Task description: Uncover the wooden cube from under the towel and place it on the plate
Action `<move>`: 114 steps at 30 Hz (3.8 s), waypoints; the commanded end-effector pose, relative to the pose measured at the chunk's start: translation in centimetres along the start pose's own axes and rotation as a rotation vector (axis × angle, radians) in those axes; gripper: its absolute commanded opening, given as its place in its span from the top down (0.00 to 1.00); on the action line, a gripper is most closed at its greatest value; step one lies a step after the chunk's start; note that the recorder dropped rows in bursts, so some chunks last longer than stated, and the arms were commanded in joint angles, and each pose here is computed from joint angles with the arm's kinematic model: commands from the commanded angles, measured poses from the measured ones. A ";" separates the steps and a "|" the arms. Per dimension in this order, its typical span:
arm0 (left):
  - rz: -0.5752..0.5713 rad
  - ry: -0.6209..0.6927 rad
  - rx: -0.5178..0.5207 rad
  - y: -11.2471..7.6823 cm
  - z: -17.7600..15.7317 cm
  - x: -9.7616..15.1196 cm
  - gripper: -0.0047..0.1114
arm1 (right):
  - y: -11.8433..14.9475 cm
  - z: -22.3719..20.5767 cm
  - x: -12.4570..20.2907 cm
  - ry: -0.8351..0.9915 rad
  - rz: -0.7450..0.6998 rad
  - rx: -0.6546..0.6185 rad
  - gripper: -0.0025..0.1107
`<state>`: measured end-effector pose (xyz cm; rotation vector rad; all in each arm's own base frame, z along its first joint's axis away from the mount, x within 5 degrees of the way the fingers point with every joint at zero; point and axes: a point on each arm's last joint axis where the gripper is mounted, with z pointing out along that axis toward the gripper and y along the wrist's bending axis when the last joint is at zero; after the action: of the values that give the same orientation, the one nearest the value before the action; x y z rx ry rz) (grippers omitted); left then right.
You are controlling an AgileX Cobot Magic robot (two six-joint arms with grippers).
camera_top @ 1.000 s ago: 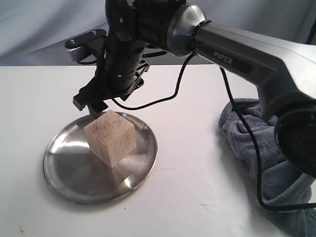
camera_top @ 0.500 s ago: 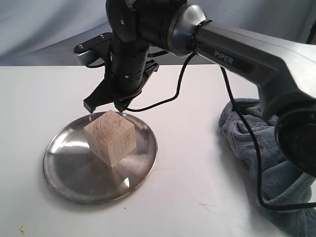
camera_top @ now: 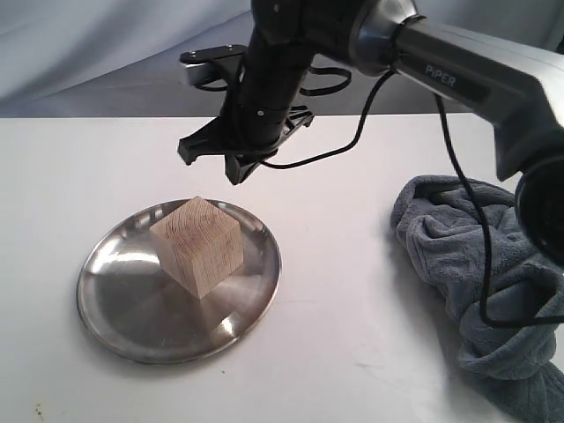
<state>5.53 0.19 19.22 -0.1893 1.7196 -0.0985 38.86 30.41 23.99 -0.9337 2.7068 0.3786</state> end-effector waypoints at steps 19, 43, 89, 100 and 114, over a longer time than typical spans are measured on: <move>-0.008 -0.007 0.000 0.0 0.0 0.1 0.96 | -8.9 -5.1 5.2 0.067 0.158 0.123 0.98; -0.008 -0.007 0.000 0.0 0.0 0.1 0.96 | -15.7 -15.0 21.5 0.036 0.542 0.242 0.98; -0.009 -0.005 0.000 0.0 0.0 0.1 0.96 | 5.1 -26.0 45.8 -1.115 0.260 0.671 0.98; -0.009 -0.014 0.001 0.0 0.0 0.0 0.96 | 2.1 -23.5 43.5 -1.309 0.187 0.764 0.98; -0.009 -0.014 0.001 0.0 0.0 0.0 0.96 | -0.5 -18.4 42.5 -1.427 0.159 0.772 0.98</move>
<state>5.54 0.19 19.29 -0.1874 1.7114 -0.0972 3.66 0.11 28.28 -0.0679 1.3871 -0.0319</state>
